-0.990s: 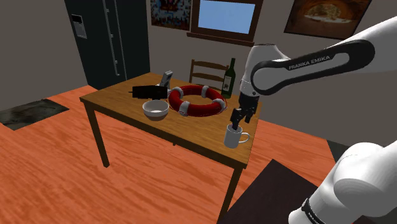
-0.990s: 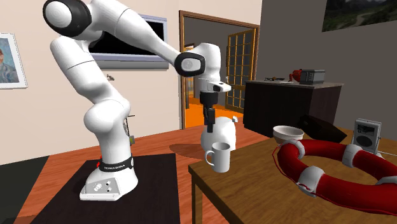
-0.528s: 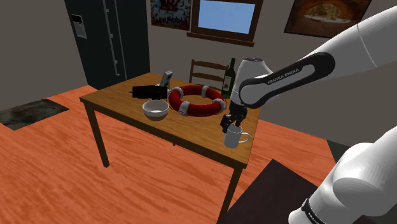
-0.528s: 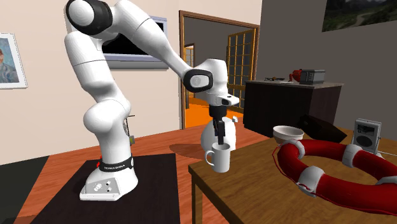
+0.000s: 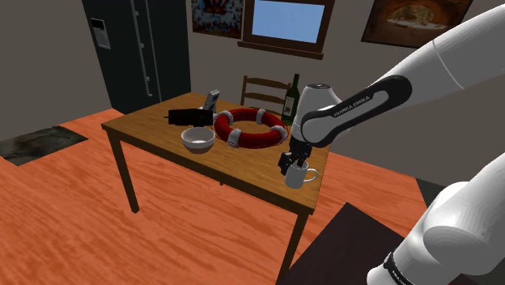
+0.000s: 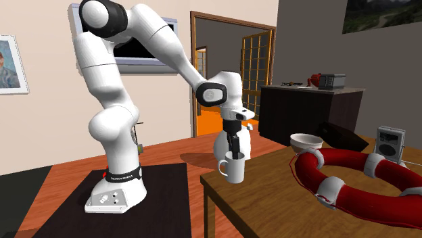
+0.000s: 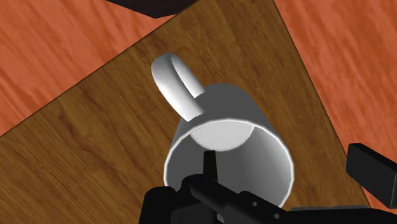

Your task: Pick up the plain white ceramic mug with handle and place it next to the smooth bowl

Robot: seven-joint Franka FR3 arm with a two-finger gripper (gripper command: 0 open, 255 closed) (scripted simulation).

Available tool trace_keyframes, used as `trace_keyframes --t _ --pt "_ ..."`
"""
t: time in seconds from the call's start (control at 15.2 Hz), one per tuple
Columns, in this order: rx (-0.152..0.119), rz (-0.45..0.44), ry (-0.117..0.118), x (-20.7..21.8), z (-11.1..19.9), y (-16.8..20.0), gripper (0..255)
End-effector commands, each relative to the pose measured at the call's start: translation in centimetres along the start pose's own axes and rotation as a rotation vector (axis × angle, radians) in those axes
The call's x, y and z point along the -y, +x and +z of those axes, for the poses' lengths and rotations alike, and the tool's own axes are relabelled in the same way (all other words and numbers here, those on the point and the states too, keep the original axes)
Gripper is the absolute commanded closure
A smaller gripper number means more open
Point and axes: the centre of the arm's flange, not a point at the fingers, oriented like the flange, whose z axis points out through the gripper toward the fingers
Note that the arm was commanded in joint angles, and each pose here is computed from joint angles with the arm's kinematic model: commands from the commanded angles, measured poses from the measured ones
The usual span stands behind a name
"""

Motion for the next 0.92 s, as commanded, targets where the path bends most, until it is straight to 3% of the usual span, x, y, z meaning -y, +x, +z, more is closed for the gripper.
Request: trace_keyframes --t 0.0,0.26,0.33,0.86 --pt "0.000 0.000 0.000 -0.01 0.04 0.00 0" --pt "0.000 0.000 0.000 -0.01 0.03 0.00 0" --pt "0.000 0.000 0.000 -0.01 0.03 0.00 255" --pt "0.000 0.000 0.000 -0.01 0.03 0.00 255"
